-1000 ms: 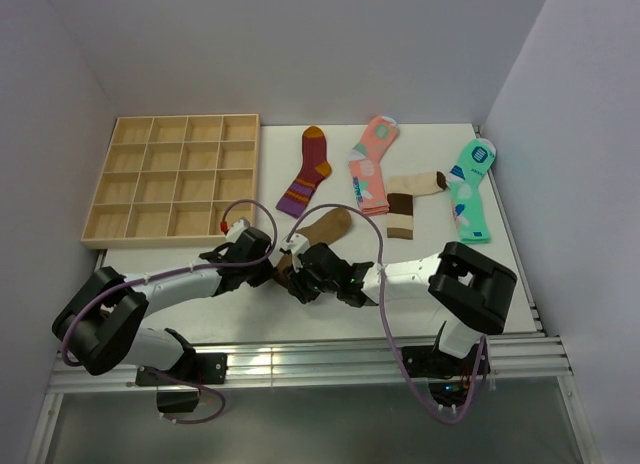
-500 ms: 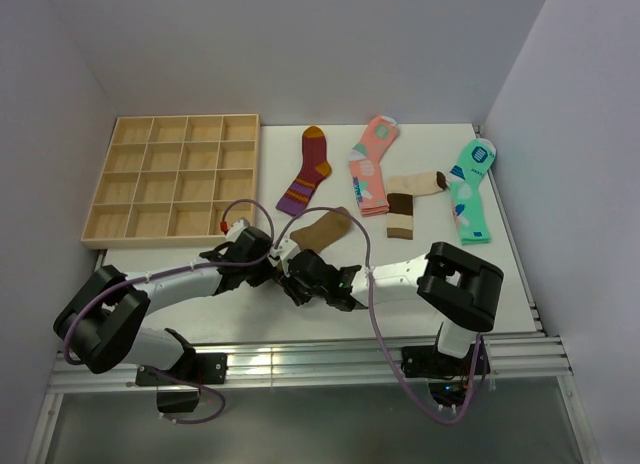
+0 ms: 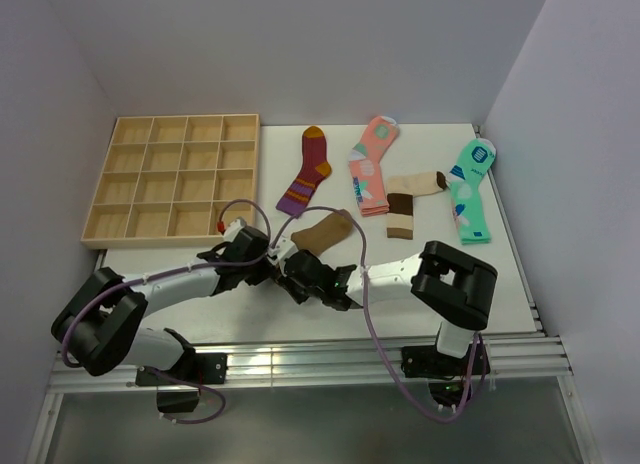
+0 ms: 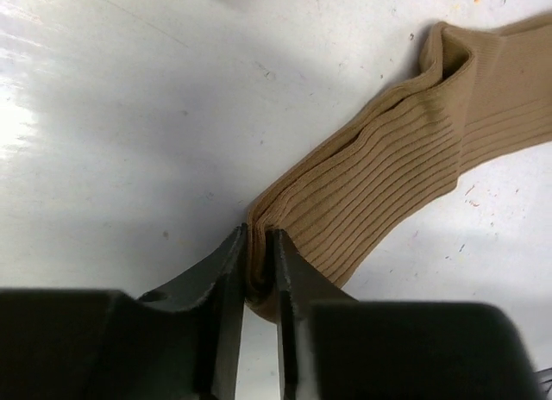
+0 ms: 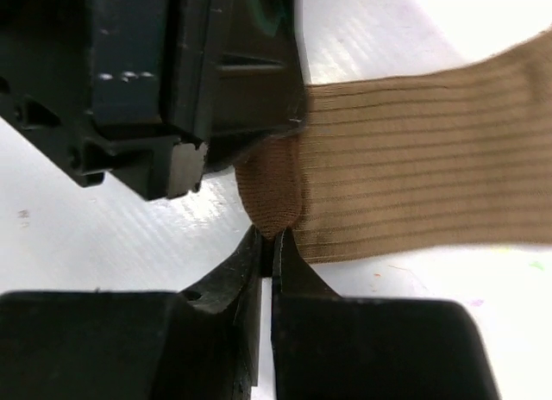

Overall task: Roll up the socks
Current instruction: Roll the sock at the center of the board.

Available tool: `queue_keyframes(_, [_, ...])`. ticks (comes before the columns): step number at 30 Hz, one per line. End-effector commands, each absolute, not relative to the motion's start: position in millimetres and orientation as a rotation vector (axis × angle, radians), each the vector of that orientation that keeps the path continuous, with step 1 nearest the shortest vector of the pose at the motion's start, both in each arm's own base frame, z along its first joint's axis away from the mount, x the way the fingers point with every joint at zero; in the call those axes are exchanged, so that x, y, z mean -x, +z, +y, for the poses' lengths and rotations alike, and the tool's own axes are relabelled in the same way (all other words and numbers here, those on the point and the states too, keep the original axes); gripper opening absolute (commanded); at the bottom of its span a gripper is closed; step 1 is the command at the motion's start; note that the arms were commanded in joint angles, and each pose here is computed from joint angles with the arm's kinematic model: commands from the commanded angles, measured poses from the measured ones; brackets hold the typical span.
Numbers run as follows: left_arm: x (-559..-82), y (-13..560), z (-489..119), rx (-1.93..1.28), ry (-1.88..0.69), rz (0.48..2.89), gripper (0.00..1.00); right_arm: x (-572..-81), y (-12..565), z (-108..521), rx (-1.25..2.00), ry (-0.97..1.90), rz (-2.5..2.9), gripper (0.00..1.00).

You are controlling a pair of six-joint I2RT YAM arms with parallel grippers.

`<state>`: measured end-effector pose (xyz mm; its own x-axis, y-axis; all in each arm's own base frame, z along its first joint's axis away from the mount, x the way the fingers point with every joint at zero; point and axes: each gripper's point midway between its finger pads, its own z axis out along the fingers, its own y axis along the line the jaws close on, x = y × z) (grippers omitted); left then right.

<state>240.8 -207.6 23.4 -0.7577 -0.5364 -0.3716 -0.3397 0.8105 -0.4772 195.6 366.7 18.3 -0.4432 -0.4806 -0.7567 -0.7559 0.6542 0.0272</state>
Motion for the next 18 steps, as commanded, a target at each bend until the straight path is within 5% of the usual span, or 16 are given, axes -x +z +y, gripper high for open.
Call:
queue_keyframes(1, [-243,35,-206,0.664,-0.566,2.432,0.25,-178,14,370,0.995,0.599,2.220,0.00])
queue_keyframes(6, [-238,42,-196,0.742,-0.616,2.359,0.52,-174,21,372,0.922,0.851,2.346,0.00])
queue_keyframes(18, [-226,56,-193,0.787,-0.853,2.195,0.75,-191,30,365,0.616,1.372,2.512,0.00])
